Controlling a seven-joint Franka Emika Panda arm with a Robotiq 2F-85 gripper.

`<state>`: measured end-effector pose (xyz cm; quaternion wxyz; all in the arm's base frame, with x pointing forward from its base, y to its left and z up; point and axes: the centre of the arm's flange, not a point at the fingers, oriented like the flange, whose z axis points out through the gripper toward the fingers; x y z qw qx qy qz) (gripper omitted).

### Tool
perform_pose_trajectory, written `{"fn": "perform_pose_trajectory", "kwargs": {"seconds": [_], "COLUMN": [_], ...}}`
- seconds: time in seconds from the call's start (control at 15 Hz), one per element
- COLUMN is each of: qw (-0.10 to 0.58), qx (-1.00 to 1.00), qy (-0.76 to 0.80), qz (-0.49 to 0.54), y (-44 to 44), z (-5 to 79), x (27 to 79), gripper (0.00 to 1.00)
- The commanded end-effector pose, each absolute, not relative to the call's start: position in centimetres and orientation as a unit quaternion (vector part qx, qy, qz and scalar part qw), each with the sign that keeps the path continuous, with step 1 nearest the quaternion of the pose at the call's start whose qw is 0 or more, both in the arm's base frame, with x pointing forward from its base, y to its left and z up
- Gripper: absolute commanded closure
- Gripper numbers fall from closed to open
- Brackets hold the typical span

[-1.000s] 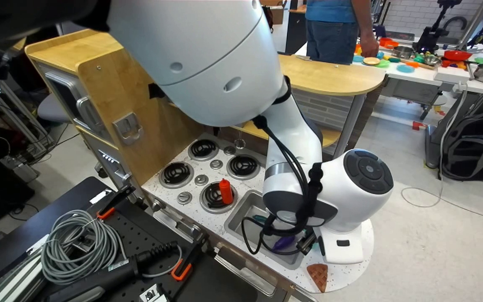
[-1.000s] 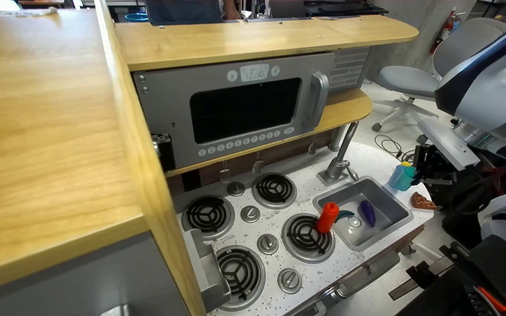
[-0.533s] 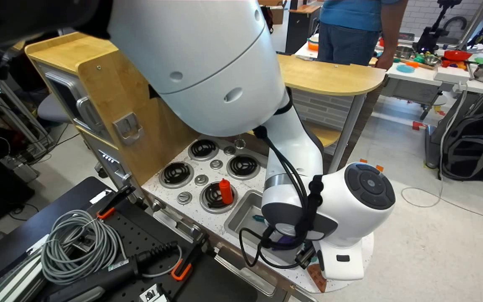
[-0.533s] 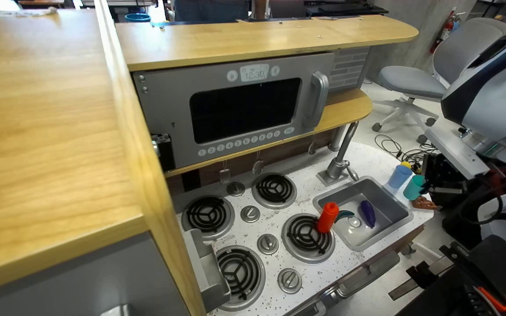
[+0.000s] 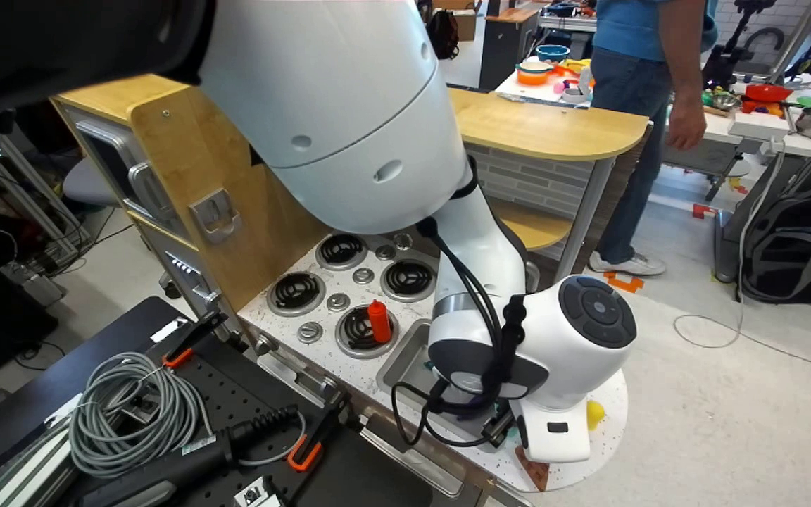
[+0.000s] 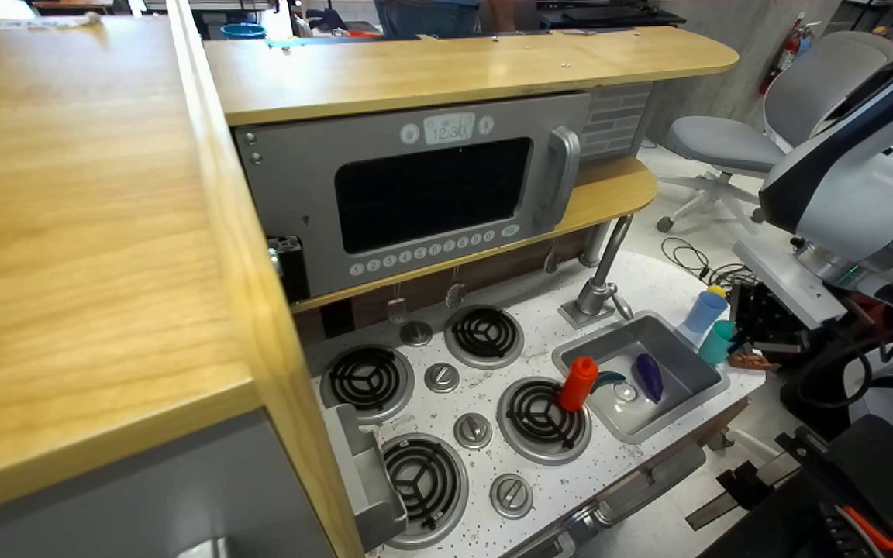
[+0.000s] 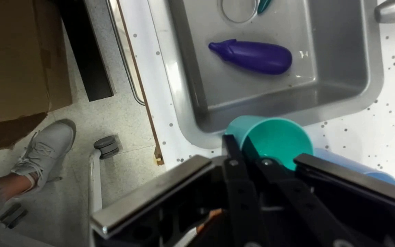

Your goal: Get the green cup in the sink and put it next to the blue cup on the edge of the sink

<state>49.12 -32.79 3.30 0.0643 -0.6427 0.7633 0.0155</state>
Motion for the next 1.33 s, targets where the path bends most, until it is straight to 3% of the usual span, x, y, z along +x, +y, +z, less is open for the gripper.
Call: {"fn": "perform_pose_trajectory", "kwargs": {"seconds": [0.0,0.87,0.93,1.0,1.27], "qw": [0.07,0.083,0.084,0.085,0.091], "qx": [-0.649,-0.624,-0.624,-0.624,-0.622], "qy": [0.757,0.774,0.775,0.775,0.776], "qz": [0.002,-0.059,-0.059,-0.058,-0.054], "y": [-32.9,-33.2,-33.2,-33.1,-33.1], "z": [3.1,3.9,4.0,3.9,4.0], "x": [49.6,51.5,51.6,51.6,51.7], "gripper": [0.99,0.99,0.71,0.69,0.42]}}
